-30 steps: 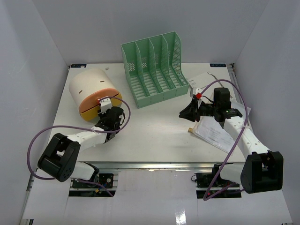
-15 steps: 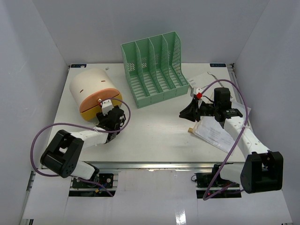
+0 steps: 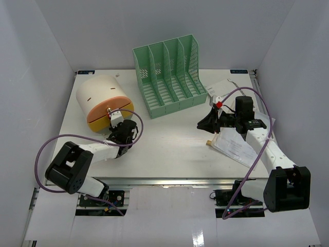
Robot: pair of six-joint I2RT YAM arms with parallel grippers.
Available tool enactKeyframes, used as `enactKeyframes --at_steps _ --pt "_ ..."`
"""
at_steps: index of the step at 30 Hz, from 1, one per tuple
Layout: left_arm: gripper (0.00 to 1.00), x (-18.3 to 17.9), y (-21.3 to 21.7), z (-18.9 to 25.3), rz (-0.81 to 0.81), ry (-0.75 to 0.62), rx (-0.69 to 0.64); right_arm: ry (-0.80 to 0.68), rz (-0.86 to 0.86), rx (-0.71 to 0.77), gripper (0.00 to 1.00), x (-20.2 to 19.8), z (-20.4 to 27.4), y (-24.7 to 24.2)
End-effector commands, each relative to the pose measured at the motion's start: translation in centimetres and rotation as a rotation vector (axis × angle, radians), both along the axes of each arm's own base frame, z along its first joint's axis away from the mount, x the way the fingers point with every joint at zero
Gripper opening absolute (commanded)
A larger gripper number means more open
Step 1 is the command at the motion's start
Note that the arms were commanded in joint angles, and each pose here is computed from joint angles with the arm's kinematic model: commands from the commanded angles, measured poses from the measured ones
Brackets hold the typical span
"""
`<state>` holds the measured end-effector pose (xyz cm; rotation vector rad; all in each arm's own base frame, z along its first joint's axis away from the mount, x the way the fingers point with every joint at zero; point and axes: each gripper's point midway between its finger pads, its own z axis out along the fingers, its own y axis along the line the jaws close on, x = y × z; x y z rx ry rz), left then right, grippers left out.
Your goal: Organize the desk
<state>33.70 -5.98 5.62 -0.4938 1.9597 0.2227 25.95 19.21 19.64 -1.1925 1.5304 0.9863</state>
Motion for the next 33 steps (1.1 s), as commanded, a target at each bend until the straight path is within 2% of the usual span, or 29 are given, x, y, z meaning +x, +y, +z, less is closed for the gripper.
enactKeyframes --at_steps 1,4,9,11,13,15,17,19,25,29,33 --pt "0.2 0.8 0.4 1.9 0.061 -0.085 -0.038 -0.006 0.017 0.023 0.28 -0.2 0.4 0.1" --pt "0.12 0.4 0.4 1.7 0.051 -0.084 -0.049 -0.008 0.019 0.024 0.28 -0.2 0.4 0.1" --pt "0.09 -0.5 -1.1 2.2 0.013 -0.102 -0.076 -0.005 0.019 0.024 0.28 -0.2 0.4 0.1" --pt "0.11 -0.9 -2.0 2.2 -0.004 -0.101 -0.076 -0.006 0.019 0.024 0.28 -0.2 0.4 0.1" --pt "0.31 -1.1 -2.0 2.0 0.014 -0.094 -0.066 -0.006 0.02 0.024 0.28 -0.2 0.4 0.1" --pt "0.57 -1.3 -1.5 1.9 0.047 -0.082 -0.041 -0.003 0.019 0.025 0.28 -0.2 0.4 0.1" --pt "0.68 -1.3 -0.9 1.5 0.08 -0.067 -0.004 -0.004 0.018 0.025 0.28 -0.2 0.4 0.1" --pt "0.75 -1.2 -0.3 1.7 0.119 -0.065 0.037 -0.006 0.02 0.026 0.28 -0.2 0.5 0.1" --pt "0.77 -0.2 -0.1 2.3 0.186 -0.077 0.068 0.005 0.019 0.025 0.28 -0.2 0.2 0.0" --pt "0.77 0.6 0.1 2.9 0.192 -0.062 0.151 0.009 0.016 0.023 0.28 -0.1 0.0 0.0" --pt "0.73 1.5 0.4 2.6 0.199 -0.04 0.145 0.012 0.011 0.022 0.28 0.0 0.0 -0.1"
